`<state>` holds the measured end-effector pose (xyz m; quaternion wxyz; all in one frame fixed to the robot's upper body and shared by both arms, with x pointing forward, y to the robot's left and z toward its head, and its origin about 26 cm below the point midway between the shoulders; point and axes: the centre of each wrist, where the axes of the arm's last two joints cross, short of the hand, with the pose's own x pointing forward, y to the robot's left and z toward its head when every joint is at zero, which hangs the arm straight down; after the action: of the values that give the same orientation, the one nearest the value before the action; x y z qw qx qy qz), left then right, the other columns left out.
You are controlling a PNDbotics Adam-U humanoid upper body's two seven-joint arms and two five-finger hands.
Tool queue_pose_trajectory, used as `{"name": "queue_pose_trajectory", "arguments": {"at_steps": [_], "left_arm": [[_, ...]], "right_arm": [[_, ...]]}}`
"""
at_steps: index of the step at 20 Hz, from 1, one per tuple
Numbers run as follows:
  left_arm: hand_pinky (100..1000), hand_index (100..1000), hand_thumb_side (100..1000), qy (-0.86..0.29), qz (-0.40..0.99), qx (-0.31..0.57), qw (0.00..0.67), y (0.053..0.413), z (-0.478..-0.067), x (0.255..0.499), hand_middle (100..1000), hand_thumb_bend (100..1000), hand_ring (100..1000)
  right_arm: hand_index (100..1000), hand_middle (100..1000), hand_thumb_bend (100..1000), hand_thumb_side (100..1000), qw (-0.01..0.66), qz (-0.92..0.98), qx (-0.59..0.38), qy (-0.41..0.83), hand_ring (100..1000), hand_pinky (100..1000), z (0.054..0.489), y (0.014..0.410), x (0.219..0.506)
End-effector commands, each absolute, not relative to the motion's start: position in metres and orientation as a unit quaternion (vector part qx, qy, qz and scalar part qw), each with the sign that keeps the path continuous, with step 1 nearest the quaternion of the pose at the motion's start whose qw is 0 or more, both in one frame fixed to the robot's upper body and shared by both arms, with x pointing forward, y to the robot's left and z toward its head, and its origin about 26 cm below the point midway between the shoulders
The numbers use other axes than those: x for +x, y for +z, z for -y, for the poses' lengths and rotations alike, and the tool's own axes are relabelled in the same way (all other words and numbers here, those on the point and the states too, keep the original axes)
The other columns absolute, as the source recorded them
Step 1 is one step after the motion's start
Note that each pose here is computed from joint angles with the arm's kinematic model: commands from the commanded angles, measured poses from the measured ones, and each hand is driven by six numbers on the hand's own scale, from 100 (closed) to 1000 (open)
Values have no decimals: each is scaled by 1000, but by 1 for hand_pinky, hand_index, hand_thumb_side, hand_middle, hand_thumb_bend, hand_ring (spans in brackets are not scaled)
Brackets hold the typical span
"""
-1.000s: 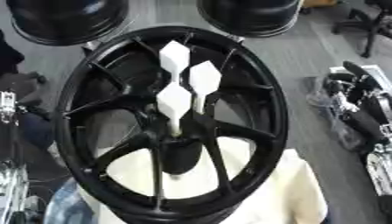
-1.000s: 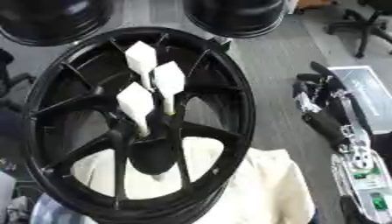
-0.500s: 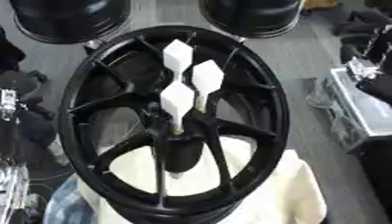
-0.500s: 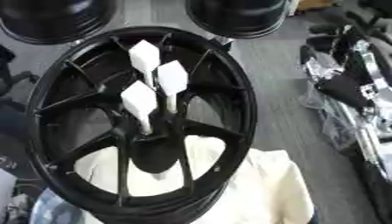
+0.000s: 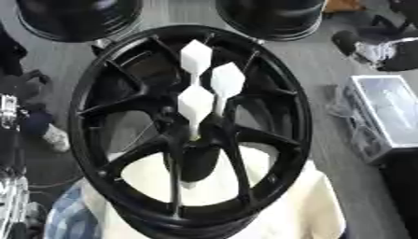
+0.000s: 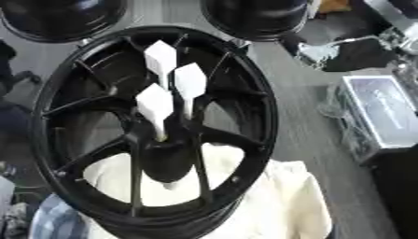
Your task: Pull the pin out of the wheel hub.
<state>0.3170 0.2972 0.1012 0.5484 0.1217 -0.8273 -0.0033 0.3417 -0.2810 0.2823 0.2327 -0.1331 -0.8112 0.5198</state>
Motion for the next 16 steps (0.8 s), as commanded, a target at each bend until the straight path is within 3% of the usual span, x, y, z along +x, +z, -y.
{"name": "queue_pose_trajectory", "arguments": {"at_steps": [1,9,16], "left_arm": [[747,818,832,-18,836,123,534,112,-298,317,704,372,813],[747,819,833,-25,836,118,535,112,-296,318,703,371,813],[747,819,833,-28,837,116,535,112,-296,318,703,371,813]], "right_arm": [[956,814,377,444,207,779,-139,575,833,841,286,307,328],[950,812,461,503,210,736,-104,635,836,842,274,325,322],[950,810,461,506,220,698,-80,677,837,842,262,324,338]]}}
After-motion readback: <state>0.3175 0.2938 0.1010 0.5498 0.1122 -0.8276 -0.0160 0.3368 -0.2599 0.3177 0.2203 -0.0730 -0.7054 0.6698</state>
